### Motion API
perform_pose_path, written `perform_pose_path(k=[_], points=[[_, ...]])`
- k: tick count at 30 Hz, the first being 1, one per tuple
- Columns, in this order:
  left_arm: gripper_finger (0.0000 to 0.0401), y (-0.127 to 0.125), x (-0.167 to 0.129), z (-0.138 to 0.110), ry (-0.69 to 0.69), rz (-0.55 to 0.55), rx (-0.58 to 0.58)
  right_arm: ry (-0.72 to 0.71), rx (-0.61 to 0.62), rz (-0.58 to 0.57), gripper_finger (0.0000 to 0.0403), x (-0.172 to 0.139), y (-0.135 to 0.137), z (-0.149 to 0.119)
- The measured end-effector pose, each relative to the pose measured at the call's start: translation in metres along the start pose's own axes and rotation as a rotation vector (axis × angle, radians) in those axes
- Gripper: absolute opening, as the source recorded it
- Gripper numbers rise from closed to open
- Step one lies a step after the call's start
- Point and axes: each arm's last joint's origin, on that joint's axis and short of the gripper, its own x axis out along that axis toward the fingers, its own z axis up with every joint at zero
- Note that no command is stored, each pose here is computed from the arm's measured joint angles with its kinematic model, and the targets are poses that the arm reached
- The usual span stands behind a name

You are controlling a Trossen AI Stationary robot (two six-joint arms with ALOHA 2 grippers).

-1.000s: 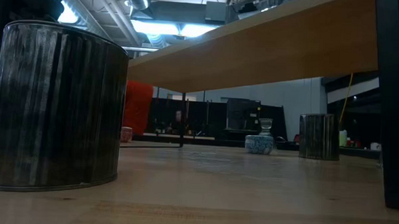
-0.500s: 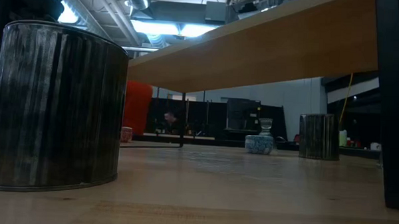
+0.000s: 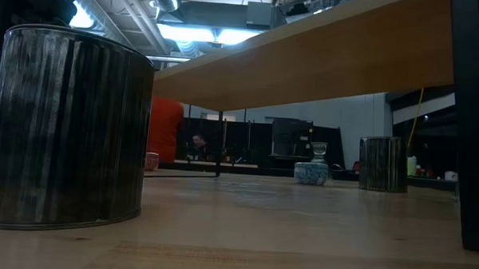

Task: Pick & Place candle stick holders
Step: Put the top silver scented candle can on the shelf

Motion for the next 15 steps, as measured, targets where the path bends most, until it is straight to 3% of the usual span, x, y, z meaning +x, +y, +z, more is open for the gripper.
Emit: perform_pose_path(k=[15], points=[[0.0004, 0.0, 0.0, 0.0, 0.0, 0.0, 0.0, 0.001, 0.003, -0.022, 0.0335, 0.0002, -0.0006, -0.0003]])
